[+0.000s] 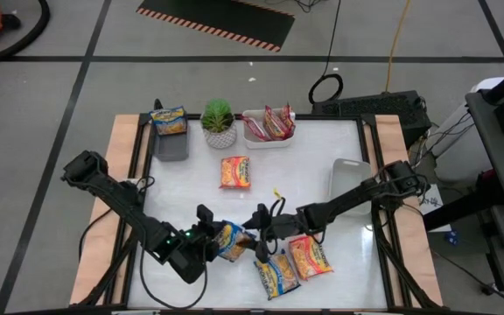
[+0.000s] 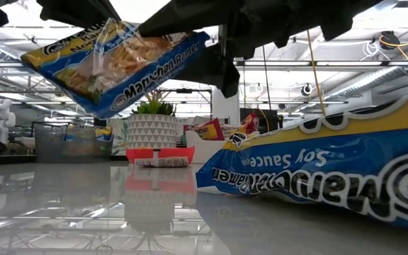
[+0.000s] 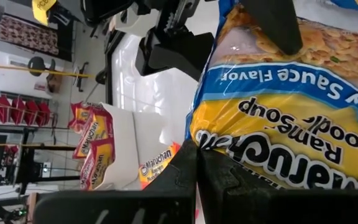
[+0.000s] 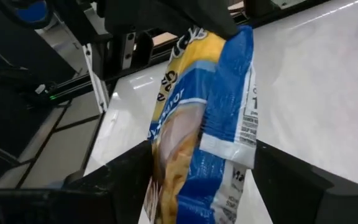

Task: Sort Maruchan noodles
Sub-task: Put the top blue noodle pack into the black bin

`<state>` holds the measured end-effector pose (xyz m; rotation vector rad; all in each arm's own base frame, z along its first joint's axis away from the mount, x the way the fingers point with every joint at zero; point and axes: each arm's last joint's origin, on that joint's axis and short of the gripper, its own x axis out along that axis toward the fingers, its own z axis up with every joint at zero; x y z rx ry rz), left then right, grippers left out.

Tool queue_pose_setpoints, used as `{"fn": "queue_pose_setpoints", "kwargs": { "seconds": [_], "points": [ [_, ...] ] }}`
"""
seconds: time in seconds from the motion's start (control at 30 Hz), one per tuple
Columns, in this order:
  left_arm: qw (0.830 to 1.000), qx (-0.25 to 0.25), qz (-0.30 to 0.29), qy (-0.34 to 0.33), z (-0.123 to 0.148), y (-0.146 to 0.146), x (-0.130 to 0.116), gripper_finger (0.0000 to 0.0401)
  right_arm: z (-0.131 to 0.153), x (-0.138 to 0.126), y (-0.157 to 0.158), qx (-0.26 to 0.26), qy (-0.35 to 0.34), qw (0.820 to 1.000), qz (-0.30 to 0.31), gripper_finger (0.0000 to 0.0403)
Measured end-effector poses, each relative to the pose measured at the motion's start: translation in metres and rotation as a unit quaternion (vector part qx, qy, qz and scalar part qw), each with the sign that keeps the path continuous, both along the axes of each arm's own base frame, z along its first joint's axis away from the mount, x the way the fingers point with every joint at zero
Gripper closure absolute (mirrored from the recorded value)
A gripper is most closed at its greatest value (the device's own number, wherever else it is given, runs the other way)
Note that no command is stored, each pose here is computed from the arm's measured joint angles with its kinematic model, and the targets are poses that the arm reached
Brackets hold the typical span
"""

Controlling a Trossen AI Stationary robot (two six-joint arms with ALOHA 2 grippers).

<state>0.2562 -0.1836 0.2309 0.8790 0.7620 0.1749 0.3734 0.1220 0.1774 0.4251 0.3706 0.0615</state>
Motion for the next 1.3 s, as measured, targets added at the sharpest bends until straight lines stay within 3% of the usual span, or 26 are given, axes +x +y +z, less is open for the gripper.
{"fn": "queue_pose_setpoints", "kwargs": {
  "seconds": [0.13, 0.47, 0.67, 0.87, 1.03, 1.3],
  "points": [
    [1.0, 0.004, -0.002, 0.002, 0.0, 0.001, 0.001, 0.0398, -0.002, 0.0, -0.001, 0.014, 0.015, 0.999, 0.027, 0.0176],
    [1.0, -0.003, 0.01, -0.002, 0.0, 0.005, 0.004, 0.0398, -0.003, -0.001, -0.002, 0.005, 0.02, 0.999, 0.029, 0.0298],
    [0.999, -0.022, 0.028, -0.02, 0.001, 0.005, 0.004, 0.0391, -0.003, 0.0, -0.004, -0.005, 0.017, 0.999, 0.029, 0.0305],
    [0.987, -0.108, 0.092, -0.08, 0.005, 0.007, 0.003, 0.0307, 0.004, -0.002, -0.009, -0.024, 0.015, 0.999, 0.035, 0.0305],
    [0.962, -0.202, 0.135, -0.125, 0.021, 0.012, -0.004, 0.0224, 0.017, -0.008, -0.011, -0.052, 0.017, 0.997, 0.047, 0.0308],
    [0.902, -0.359, 0.165, -0.175, 0.061, 0.024, -0.03, 0.0197, 0.042, -0.019, -0.021, -0.106, 0.009, 0.994, 0.008, 0.0308]
  ]
}}
